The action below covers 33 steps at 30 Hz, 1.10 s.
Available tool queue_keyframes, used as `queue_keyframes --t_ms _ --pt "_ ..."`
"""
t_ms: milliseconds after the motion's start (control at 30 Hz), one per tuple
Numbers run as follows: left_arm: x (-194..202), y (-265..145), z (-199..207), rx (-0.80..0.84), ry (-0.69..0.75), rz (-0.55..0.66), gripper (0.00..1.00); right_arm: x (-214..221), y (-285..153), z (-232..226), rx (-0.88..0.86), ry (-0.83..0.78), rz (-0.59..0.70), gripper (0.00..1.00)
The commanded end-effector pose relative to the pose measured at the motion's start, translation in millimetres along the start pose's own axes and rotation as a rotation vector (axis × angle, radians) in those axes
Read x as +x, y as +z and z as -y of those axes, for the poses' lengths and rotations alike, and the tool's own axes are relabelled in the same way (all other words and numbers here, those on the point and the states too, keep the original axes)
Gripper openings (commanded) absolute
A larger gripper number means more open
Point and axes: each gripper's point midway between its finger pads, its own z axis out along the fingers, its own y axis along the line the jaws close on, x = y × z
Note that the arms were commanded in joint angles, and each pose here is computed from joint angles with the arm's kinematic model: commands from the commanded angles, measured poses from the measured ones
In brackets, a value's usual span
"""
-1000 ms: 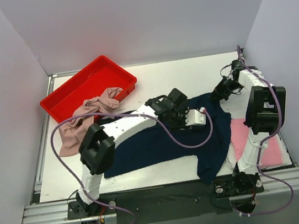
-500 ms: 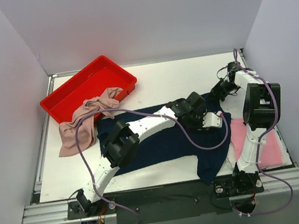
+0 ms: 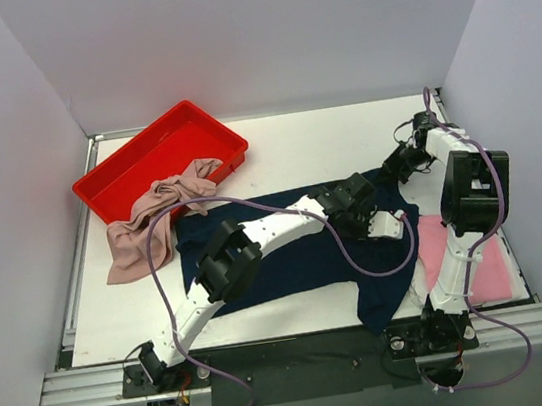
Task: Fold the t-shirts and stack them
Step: Fold the flattened tshirt in 1/3 of the way
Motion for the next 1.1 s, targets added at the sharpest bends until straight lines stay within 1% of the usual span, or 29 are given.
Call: queue_keyframes --t_ms 0,100,167,233,267,300,367,400,433,467,500,533,567,600,633,767,867,967,1067 --pt "-11 -4 -24 -0.105 0.014 -0.001 0.41 7 -4 -4 -0.012 -0.023 -0.012 0.00" --pt "-8 -1 -31 -0.150 0.015 -0.007 0.41 7 -2 -6 -0.019 -0.020 -0.018 0.00" --pt "-5 2 -30 -0.147 0.015 -0.015 0.41 6 -3 -6 -0.021 -0.023 -0.015 0.00" --pt "-2 4 -26 -0.132 0.012 -0.023 0.33 6 -4 -6 -0.021 -0.029 -0.014 0.00" --pt "-3 4 -25 -0.129 0.010 -0.019 0.24 6 -4 -6 -0.021 -0.030 -0.013 0.00" --pt "-3 2 -23 -0.120 0.002 -0.018 0.21 7 -4 -6 -0.021 -0.031 -0.014 0.00" --pt "-9 -3 -22 -0.099 -0.014 -0.005 0.09 7 -6 -6 -0.020 -0.036 -0.012 0.00" --pt "-17 -8 -24 -0.093 -0.016 0.020 0.08 7 -7 -5 -0.017 -0.039 -0.009 0.00" --pt "-18 -12 -20 -0.067 -0.040 0.021 0.00 8 -9 -5 -0.016 -0.046 -0.006 0.00" --pt "-29 -18 -22 -0.057 -0.046 0.055 0.00 9 -10 -4 -0.011 -0.048 -0.006 0.00" --pt "-30 -23 -18 -0.035 -0.064 0.053 0.00 11 -13 -4 -0.012 -0.059 -0.003 0.00" --pt "-36 -28 -17 -0.013 -0.076 0.077 0.00 12 -15 -3 -0.010 -0.066 -0.001 0.00" --pt "-34 -33 -15 0.006 -0.093 0.074 0.00 15 -19 -2 -0.008 -0.083 0.001 0.00" --pt "-39 -38 -14 0.024 -0.114 0.096 0.00 17 -22 0 0.003 -0.090 0.004 0.00" --pt "-33 -45 -13 0.044 -0.139 0.086 0.00 23 -30 2 0.010 -0.111 0.007 0.00" --pt "-26 -71 -9 0.118 -0.203 0.109 0.00 43 -53 24 0.080 -0.160 0.022 0.00" --pt "-19 -74 -1 0.156 -0.215 0.106 0.00 71 -64 45 0.117 -0.163 -0.003 0.00" --pt "-9 -65 13 0.190 -0.232 0.080 0.00 92 -72 64 0.158 -0.158 -0.038 0.00" --pt "-8 -69 19 0.230 -0.259 0.094 0.00 113 -85 91 0.231 -0.163 -0.050 0.00"
